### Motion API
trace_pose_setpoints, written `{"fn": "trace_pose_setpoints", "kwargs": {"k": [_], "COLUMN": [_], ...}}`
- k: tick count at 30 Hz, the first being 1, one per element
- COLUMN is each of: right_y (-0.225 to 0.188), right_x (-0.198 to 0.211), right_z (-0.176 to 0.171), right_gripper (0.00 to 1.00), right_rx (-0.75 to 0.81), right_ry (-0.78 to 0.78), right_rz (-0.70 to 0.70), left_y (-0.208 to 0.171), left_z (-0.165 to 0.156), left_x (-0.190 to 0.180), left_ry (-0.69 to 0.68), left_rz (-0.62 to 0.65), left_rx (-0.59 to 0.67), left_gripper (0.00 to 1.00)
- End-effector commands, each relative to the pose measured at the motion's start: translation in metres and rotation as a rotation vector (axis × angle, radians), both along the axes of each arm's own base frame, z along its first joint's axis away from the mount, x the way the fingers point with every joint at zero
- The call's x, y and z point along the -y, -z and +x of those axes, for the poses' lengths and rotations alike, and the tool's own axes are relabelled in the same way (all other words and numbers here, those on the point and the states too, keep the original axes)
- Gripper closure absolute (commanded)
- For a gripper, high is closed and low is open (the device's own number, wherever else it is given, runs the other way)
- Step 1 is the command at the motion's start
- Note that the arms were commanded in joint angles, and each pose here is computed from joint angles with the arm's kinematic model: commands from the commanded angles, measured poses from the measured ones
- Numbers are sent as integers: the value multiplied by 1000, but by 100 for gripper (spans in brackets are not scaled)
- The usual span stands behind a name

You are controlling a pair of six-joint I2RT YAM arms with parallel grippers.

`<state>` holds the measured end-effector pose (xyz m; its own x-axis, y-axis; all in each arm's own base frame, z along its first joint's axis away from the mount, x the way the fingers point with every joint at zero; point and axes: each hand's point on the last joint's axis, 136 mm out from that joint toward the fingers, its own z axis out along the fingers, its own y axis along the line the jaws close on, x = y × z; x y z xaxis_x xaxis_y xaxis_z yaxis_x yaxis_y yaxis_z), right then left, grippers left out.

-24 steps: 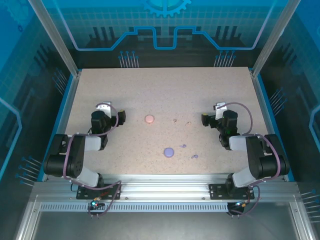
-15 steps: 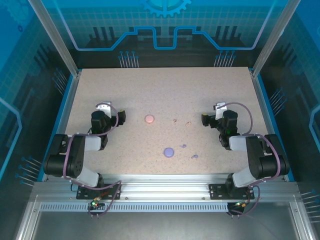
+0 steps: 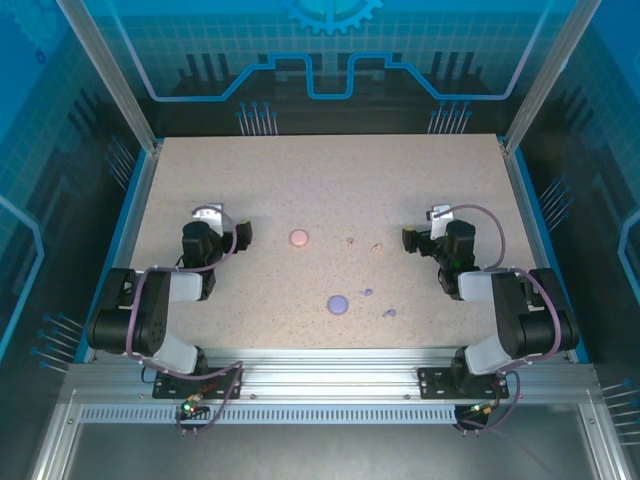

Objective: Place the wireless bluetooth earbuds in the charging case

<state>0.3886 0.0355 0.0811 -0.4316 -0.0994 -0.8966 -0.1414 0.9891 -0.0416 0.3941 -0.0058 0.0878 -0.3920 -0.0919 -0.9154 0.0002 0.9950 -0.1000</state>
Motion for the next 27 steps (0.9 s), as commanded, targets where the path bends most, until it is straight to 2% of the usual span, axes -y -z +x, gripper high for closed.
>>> {"fn": "trace_pose_setpoints", "kwargs": {"k": [1, 8, 13, 18, 27], "right_y": [-33, -71, -81, -86, -80], "right_x": [14, 30, 47, 28, -37], "right_z": [8, -12, -29, -41, -79], "right_gripper": [0, 0, 0, 0, 0], "right_rx": [24, -86, -142, -256, -483], "right_ry": [64, 214, 393, 330, 167], "right_rz": [4, 101, 241, 264, 316], "left_y": [-12, -44, -81, -95, -93], "left_z": [2, 1, -10, -22, -39], "left_x": [3, -12, -11, 7, 77], "left_ry": [19, -83, -149, -164, -45], "left_rz": [-12, -16, -169, -314, -426], "left_rx": [8, -32, -59, -164, -270], "left_gripper": [1, 1, 1, 1, 1]}}
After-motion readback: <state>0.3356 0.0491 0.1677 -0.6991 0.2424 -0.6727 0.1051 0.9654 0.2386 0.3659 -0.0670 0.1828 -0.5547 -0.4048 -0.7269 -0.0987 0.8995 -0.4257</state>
